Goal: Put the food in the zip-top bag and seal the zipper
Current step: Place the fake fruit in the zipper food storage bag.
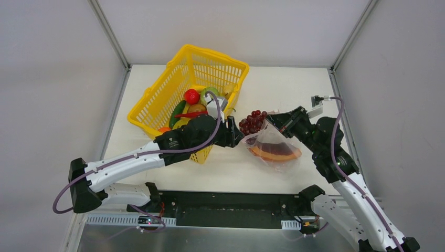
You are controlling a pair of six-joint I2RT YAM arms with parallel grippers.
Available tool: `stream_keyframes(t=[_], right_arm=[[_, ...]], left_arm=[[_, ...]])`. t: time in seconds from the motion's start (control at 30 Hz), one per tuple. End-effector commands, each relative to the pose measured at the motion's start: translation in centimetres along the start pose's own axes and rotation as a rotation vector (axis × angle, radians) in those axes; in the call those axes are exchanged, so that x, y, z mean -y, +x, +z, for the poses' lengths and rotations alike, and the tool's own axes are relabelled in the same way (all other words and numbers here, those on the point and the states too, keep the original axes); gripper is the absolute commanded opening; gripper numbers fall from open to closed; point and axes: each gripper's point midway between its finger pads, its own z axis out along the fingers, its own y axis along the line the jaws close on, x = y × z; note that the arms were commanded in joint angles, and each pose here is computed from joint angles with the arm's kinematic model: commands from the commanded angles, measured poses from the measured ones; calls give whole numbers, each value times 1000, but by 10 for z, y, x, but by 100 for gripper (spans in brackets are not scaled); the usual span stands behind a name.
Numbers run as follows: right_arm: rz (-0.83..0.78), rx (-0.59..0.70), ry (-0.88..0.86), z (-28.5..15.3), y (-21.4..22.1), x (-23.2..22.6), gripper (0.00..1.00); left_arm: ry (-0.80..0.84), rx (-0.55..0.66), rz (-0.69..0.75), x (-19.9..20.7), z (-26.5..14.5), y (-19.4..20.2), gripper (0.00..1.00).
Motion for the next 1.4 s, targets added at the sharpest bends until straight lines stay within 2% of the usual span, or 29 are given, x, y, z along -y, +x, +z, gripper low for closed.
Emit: stream_keyframes(t=[0.0, 0.23, 0.4, 0.43, 0.47, 0.5, 0.6, 0.7, 0.87, 1.1, 1.17, 1.37], right_arm=[[-19, 63, -93, -7, -17, -27, 0], [-31, 59, -104, -10, -15, -29, 0], [-37, 52, -107, -11, -14, -29, 0], [-40, 48, -108, -11, -13, -29, 0], [-41, 46, -108, -11, -13, -29, 0], [-42, 45, -109, -11, -13, -30, 0], [-44, 47, -105, -11, -13, -29, 0], [-51, 41, -107, -10, -13, -30, 0], [-52, 20, -103, -8, -9, -28, 0], [-55, 14, -100, -6, -9, -28, 0], [-55, 14, -101, -6, -9, -28, 0], [-57, 16, -94, -5, -9, -26, 0]], left_arm=[[-79, 22, -146, -6, 4, 3, 55], [-174, 92, -185, -23, 19, -1, 55], [-214, 72, -148, -26, 30, 2, 54], [-217, 69, -145, -26, 32, 3, 51], [-207, 63, -138, -24, 35, 4, 41], [-200, 59, -134, -23, 36, 5, 36], [-190, 47, -133, -21, 40, 9, 31], [-180, 40, -116, -20, 41, 10, 16], [-125, 37, -88, -9, 43, 7, 0], [-35, 7, -71, 9, 44, 9, 0], [-31, -6, -78, 9, 45, 12, 7], [-1, -55, -122, 14, 48, 26, 18]])
